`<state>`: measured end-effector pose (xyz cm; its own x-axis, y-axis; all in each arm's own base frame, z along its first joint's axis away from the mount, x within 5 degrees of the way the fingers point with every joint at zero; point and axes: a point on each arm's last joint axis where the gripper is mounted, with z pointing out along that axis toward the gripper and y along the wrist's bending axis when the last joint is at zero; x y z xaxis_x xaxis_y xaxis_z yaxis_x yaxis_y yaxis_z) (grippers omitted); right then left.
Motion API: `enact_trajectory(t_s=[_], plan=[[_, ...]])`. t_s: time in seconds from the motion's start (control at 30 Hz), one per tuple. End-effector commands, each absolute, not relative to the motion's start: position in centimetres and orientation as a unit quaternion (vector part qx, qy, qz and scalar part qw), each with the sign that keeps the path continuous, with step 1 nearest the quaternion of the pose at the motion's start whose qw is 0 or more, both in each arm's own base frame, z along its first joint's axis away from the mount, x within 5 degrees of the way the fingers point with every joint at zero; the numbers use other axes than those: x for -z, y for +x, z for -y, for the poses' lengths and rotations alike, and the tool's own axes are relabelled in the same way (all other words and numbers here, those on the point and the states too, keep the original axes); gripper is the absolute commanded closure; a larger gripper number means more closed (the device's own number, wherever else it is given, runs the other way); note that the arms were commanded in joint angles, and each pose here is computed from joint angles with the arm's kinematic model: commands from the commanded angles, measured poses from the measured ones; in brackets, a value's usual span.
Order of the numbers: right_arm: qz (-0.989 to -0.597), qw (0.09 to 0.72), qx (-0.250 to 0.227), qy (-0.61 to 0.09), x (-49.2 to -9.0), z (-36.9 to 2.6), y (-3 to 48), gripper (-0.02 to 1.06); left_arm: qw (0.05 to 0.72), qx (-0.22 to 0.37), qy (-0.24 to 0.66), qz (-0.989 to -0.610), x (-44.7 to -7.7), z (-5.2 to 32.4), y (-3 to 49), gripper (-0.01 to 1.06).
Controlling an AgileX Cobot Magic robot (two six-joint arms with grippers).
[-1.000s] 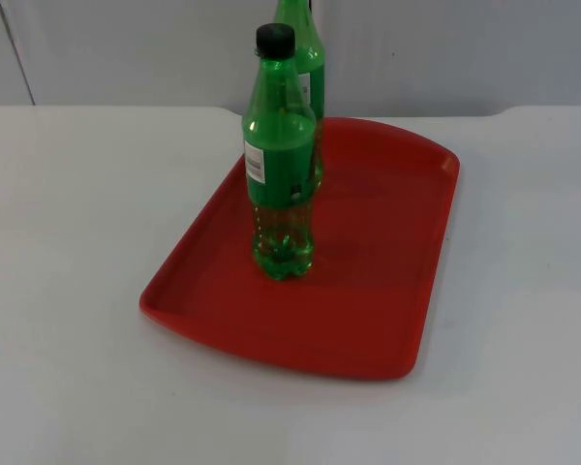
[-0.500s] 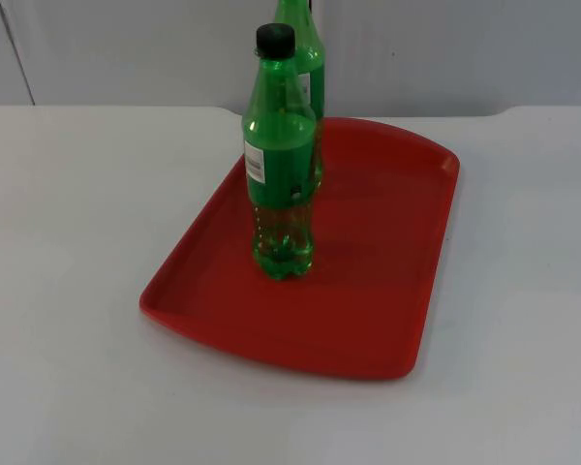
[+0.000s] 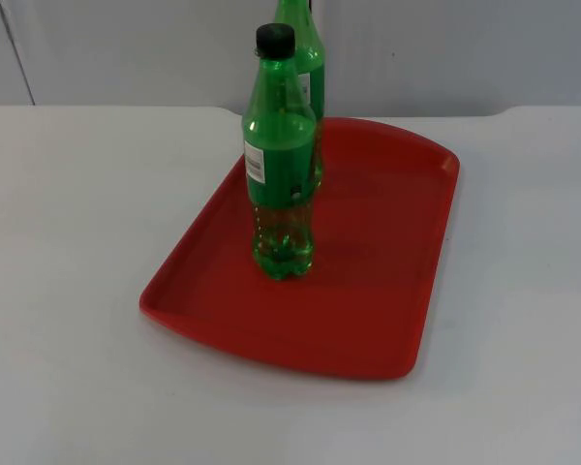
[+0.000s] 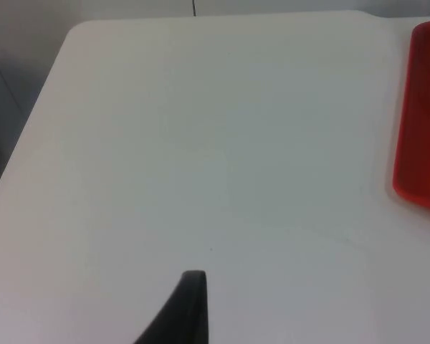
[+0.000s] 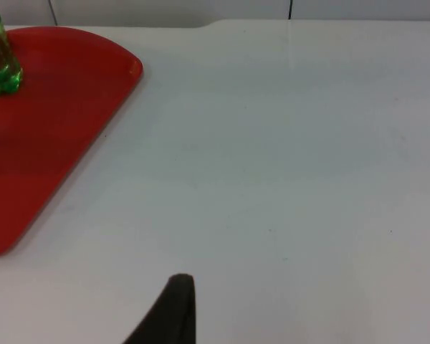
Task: Place the bottle upright on the tray.
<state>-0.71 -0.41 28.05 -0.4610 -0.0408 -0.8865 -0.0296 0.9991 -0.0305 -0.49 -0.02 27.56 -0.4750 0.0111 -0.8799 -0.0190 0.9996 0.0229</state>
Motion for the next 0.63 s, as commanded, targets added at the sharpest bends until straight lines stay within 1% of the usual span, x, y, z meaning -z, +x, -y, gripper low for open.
enact_trajectory(t_s=[0.0, 0.6], plan=[[-0.853, 0.521, 0.006, -0.019, -28.04, 0.38, -0.73, 0.00, 0.513, -0.019, -0.003, -0.858, -27.47, -0.04, -0.49, 0.00], [-0.853, 0.521, 0.006, -0.019, -28.04, 0.38, -0.73, 0.00, 0.513, -0.012, 0.007, -0.858, -27.47, -0.05, -0.49, 0.00]])
